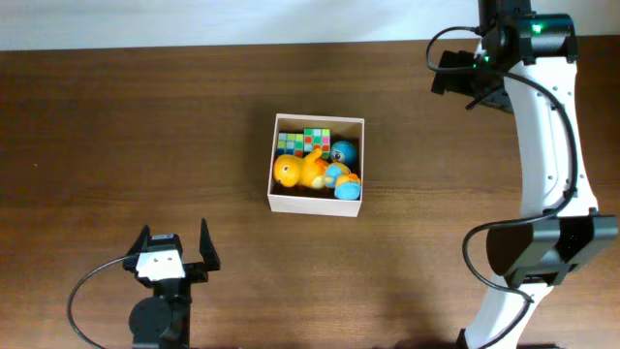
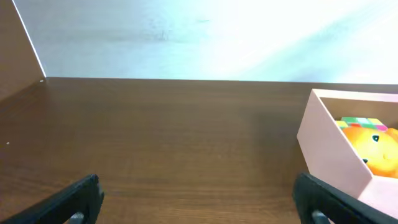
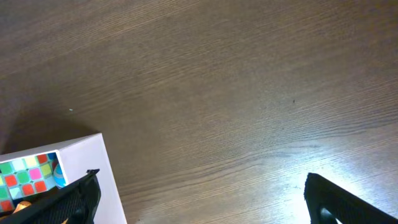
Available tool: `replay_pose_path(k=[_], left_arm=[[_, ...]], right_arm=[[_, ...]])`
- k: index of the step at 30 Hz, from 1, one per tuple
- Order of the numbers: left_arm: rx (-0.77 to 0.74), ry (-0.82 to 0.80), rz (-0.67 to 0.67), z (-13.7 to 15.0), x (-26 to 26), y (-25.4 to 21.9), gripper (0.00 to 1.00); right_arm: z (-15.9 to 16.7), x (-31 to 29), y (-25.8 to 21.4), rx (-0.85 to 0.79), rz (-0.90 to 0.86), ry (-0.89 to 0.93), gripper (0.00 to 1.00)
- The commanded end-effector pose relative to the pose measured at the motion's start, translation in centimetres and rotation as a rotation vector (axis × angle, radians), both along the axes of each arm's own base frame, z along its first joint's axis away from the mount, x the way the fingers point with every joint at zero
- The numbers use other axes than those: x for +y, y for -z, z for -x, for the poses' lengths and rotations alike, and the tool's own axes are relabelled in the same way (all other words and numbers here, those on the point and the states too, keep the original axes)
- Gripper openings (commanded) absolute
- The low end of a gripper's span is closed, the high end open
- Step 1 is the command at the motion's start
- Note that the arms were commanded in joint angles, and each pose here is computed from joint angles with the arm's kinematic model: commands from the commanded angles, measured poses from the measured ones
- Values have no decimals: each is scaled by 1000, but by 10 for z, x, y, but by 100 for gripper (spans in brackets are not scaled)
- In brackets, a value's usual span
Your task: Pack container
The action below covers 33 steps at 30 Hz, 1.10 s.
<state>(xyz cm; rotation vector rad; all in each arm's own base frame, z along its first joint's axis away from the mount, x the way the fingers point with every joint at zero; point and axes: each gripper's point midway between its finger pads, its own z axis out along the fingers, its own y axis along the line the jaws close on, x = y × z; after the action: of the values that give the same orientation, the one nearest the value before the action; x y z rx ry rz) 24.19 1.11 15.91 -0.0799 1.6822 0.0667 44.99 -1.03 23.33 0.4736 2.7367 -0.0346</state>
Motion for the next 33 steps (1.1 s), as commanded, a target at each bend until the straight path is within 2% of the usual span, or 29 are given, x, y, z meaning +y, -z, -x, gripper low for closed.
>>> replay_pose_path(k=[1, 27, 33], left_arm=[[-3, -14, 8, 0, 3, 1, 99], [-3, -14, 8, 0, 3, 1, 99], [-3, -14, 8, 0, 3, 1, 99]], right_arm=[[2, 0, -20, -52, -2, 7, 99], [3, -10, -20, -52, -2, 29, 99], [13, 7, -49, -121, -4, -10, 99]])
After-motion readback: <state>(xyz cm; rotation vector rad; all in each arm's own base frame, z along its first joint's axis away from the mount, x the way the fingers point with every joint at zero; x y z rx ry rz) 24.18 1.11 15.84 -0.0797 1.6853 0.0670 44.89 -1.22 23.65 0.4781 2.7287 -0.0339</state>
